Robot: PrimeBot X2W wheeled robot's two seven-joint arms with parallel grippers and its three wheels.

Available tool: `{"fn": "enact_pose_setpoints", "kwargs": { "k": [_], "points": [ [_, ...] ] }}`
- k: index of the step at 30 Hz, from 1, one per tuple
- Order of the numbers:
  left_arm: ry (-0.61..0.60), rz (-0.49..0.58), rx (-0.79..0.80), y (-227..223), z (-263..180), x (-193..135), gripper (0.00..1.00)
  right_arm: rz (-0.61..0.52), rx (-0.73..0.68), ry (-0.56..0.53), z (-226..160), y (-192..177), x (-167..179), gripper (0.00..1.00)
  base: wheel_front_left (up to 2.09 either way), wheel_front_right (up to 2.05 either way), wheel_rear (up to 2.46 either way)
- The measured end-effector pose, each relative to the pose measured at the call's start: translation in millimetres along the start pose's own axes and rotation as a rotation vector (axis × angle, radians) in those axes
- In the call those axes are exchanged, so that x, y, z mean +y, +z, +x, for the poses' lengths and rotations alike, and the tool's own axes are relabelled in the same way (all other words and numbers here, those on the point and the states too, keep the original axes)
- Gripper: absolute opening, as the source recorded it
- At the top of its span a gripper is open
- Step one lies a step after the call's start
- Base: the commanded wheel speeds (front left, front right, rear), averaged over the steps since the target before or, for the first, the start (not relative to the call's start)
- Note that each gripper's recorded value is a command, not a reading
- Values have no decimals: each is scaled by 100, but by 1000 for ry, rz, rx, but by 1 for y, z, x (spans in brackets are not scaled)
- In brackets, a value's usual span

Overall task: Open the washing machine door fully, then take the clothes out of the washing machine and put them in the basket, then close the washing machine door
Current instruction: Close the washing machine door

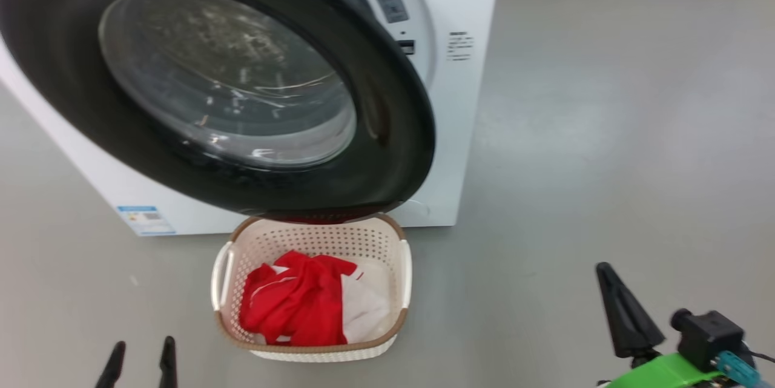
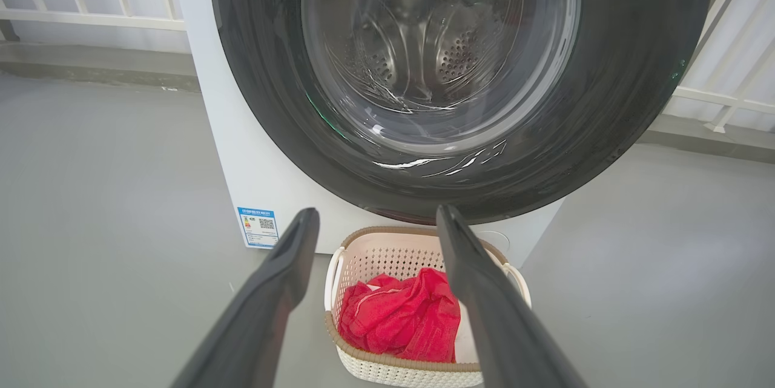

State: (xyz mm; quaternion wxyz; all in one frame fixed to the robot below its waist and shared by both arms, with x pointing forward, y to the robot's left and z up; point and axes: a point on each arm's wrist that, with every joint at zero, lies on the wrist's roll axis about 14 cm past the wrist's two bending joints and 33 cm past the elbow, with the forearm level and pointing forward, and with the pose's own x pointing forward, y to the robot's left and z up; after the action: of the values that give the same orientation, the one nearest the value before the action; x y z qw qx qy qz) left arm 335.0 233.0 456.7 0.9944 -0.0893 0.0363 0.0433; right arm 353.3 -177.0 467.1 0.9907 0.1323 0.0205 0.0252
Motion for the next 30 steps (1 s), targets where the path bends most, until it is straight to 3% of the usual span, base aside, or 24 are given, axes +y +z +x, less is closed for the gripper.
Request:
{"fn": "enact_pose_setpoints", "kwargs": {
  "k": [13, 30],
  "points": [
    [91, -25, -28, 5, -17, 17, 100, 31, -36, 300, 63, 12, 105, 0, 0, 0, 0],
    [131, -50, -23, 4, -1, 21, 100, 45, 25, 435, 130, -11, 161, 0, 0, 0, 0]
  ]
}}
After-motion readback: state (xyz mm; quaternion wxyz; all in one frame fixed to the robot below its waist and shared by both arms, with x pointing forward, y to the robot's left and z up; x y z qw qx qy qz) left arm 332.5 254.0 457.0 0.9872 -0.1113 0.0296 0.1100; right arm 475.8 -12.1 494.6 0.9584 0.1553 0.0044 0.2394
